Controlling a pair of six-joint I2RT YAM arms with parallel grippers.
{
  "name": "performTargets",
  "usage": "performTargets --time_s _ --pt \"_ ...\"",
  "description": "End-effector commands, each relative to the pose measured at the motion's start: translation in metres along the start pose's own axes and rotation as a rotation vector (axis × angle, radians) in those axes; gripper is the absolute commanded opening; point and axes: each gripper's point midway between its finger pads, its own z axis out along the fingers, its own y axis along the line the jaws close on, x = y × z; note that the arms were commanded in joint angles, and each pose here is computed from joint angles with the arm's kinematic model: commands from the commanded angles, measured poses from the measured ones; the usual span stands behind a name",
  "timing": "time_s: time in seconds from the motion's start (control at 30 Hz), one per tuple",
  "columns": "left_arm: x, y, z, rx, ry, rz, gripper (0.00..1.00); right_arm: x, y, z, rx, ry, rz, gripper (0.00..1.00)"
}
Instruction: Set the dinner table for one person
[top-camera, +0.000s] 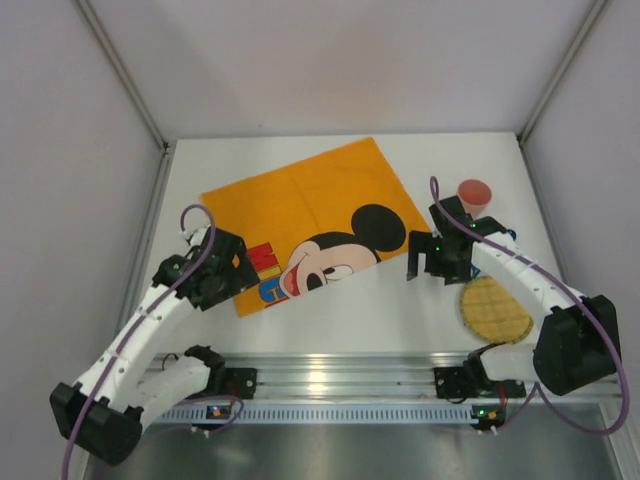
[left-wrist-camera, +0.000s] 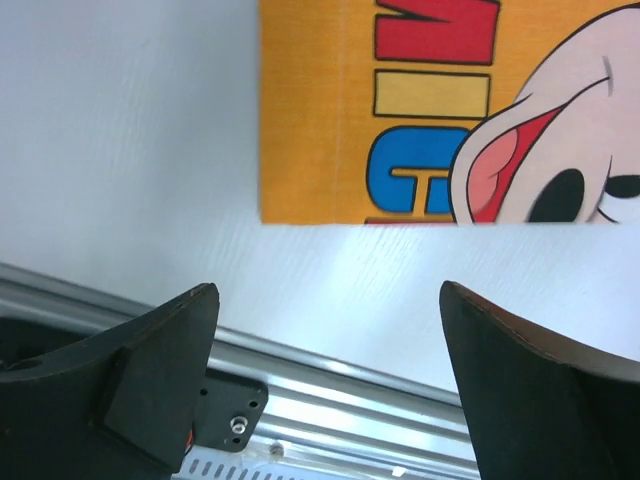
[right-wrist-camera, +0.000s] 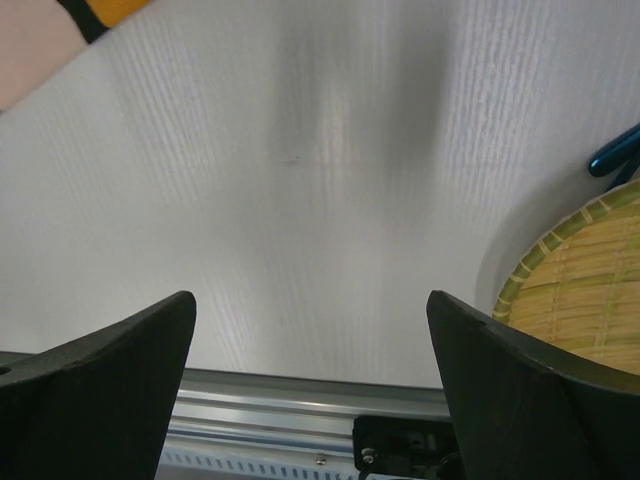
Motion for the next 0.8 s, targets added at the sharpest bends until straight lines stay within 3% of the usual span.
performTargets --time_s 0.0,0.17,0.37,0.4,0.47,0.5,0.57,0.6,0.77 --pt "0.012 0.027 -0.019 -0.035 -0.021 -0.101 0.98 -0.043 0.037 -0.01 -0.147 -0.11 -0.006 1.0" --pt "0.004 0.028 -0.022 -0.062 -0.041 -0.087 0.98 -0.102 0.09 -0.034 -0.353 -0.239 0.026 1.0" --pt "-0.025 -0.002 0.015 -0.076 -0.091 -0.027 0.98 -0.172 0.139 -0.01 -0.459 -0.269 0.052 0.96" --pt "-0.032 -0.01 0.018 -0.064 -0.1 0.0 0.98 -0.175 0.145 0.021 -0.45 -0.204 0.06 0.85" --pt "-0.05 -0.038 0.037 -0.022 -0.103 0.01 0.98 -0.205 0.156 0.031 -0.467 -0.213 0.061 0.66" --pt "-0.055 -0.044 0.044 -0.019 -0.1 0.032 0.98 -0.202 0.153 0.068 -0.444 -0.137 0.085 0.4" --pt "-0.069 -0.059 0.07 -0.019 -0.076 0.039 0.98 -0.216 0.147 0.087 -0.436 -0.1 0.134 0.09" --pt "-0.077 -0.059 0.08 -0.022 -0.067 0.028 0.97 -0.211 0.139 0.112 -0.404 -0.052 0.156 0.0" --pt "-0.105 -0.073 0.133 -0.034 -0.028 0.042 0.95 -0.189 0.099 0.148 -0.258 0.02 0.202 0.0"
